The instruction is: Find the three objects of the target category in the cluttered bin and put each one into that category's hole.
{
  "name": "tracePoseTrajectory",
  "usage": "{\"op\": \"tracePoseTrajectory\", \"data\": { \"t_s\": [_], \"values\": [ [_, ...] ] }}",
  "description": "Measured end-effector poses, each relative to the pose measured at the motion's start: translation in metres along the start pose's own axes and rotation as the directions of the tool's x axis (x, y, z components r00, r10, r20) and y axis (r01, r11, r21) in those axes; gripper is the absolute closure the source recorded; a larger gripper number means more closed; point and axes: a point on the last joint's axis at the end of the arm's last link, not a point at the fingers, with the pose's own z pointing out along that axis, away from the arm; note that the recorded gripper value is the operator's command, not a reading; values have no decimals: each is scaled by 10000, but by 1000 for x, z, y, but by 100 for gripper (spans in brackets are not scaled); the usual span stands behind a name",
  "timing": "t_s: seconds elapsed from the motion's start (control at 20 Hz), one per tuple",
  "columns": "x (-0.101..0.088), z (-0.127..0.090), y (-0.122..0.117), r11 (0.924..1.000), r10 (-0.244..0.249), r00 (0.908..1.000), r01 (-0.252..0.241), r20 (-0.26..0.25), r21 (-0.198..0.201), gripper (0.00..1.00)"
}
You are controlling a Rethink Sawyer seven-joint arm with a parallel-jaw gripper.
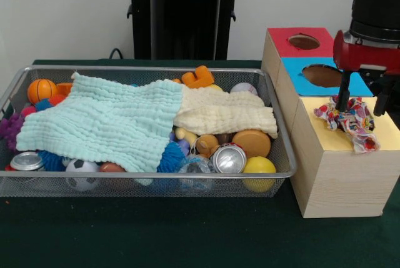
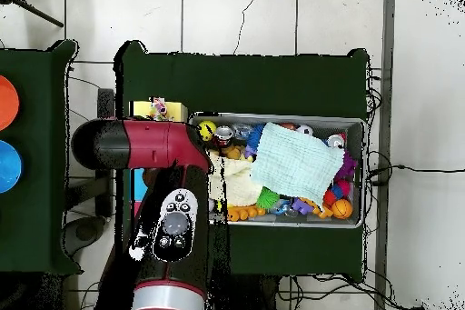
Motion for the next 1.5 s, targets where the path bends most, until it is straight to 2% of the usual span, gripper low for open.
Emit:
{"op": "tracePoseTrajectory", "data": {
  "t_s": [0.45, 0.9, 0.95, 1.5],
  "values": [
    [2, -6, -2, 9999, -37, 10000, 36, 72, 143, 0],
    [-7, -32, -5, 9998, -25, 9988, 15, 497, 209, 0],
    [-10, -38, -7, 9998, 6, 9982, -20, 603, 222, 100],
    [-15, -48, -7, 9998, 30, 9972, -44, 752, 180, 100]
  ]
}}
